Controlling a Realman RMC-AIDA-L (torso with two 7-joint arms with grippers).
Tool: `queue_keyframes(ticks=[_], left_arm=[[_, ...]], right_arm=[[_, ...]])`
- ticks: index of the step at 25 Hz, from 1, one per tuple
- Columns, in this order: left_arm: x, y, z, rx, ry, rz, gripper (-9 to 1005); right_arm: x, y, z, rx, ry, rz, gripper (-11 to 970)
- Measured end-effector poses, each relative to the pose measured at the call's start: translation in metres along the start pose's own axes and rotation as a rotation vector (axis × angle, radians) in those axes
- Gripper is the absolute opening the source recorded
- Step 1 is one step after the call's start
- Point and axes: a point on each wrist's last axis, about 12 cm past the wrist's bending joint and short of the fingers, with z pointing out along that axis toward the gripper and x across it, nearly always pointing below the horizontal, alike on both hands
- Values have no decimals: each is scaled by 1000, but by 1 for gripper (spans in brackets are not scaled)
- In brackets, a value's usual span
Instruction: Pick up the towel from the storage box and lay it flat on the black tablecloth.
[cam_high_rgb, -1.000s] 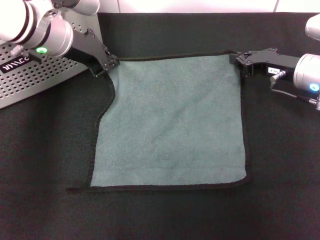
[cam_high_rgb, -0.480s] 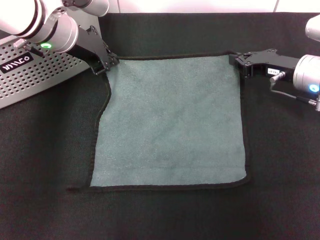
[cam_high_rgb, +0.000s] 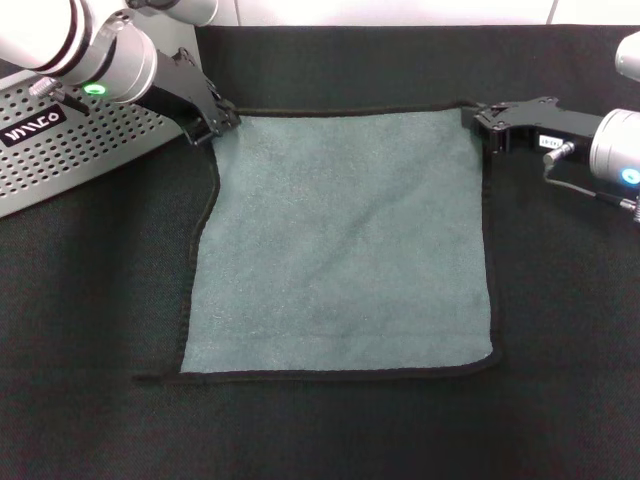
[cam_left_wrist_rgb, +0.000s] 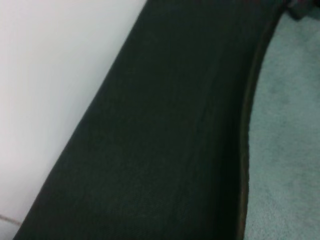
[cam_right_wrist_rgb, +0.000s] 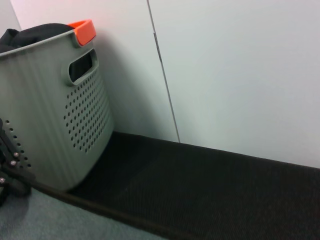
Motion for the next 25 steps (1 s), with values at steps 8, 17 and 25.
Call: queue_keyframes(ticks=[8,17,25], left_arm=[[1,0,0,-11,-7,-26,233],[1,-1,0,-7,-10,-29,459],[-8,-9,-7,63,-118,-68,461]], right_arm=[[-2,-1,0,-2,2,20,81],[1,-1,-2,3,1,27,417],[0,8,-22,-95,-73,-29,757]])
